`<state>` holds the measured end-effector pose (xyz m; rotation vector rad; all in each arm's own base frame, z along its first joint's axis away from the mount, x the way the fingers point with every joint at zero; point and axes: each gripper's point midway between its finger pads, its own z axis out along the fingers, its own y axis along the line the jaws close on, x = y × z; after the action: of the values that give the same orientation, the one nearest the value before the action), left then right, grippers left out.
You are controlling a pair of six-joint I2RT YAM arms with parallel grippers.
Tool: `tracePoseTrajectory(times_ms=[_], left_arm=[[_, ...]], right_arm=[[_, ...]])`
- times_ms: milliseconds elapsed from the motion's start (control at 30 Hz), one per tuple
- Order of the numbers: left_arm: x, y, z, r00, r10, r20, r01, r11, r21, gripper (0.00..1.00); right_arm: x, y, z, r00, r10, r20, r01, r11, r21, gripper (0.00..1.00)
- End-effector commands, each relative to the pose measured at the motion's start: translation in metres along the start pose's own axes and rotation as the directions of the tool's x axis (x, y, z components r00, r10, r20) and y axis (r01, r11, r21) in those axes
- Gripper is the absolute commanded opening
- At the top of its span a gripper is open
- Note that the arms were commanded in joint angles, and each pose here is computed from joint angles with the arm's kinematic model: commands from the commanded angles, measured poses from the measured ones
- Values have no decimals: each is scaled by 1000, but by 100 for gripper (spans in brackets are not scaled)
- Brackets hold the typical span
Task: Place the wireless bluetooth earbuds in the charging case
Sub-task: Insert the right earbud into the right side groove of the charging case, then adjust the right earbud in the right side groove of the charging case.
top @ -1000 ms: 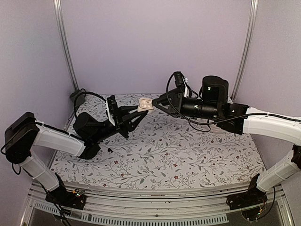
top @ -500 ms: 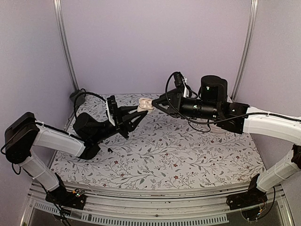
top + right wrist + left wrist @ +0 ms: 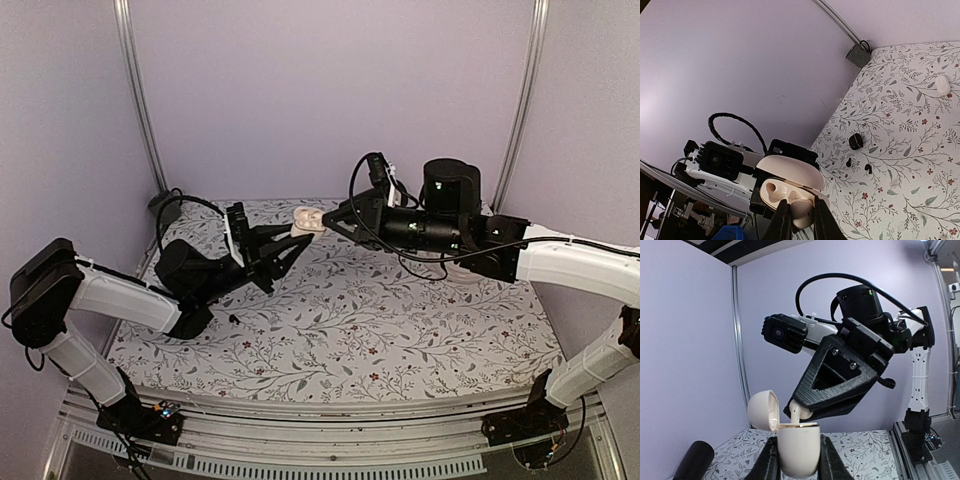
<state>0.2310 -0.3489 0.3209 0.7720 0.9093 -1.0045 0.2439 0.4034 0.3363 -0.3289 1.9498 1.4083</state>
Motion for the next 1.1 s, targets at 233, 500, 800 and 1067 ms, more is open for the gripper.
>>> tracePoseTrajectory(times_ms=[233, 500, 800, 1067], left_arm=[[-76, -6, -5, 960, 114, 256, -119, 993, 2, 0], [-73, -6, -5, 962, 107, 253, -112, 994, 4, 0], [-72, -8, -3, 963, 84, 255, -94, 995, 28, 0], [-72, -9, -4, 965, 72, 253, -82, 996, 33, 0]], right_arm=[[26, -61, 1, 997, 18, -71, -1, 973, 232, 18], [15, -49, -4, 999, -16, -44, 25, 979, 203, 29], [-21, -24, -8, 992, -123, 37, 114, 976, 188, 39], [-33, -4, -7, 979, -194, 63, 185, 975, 125, 49]])
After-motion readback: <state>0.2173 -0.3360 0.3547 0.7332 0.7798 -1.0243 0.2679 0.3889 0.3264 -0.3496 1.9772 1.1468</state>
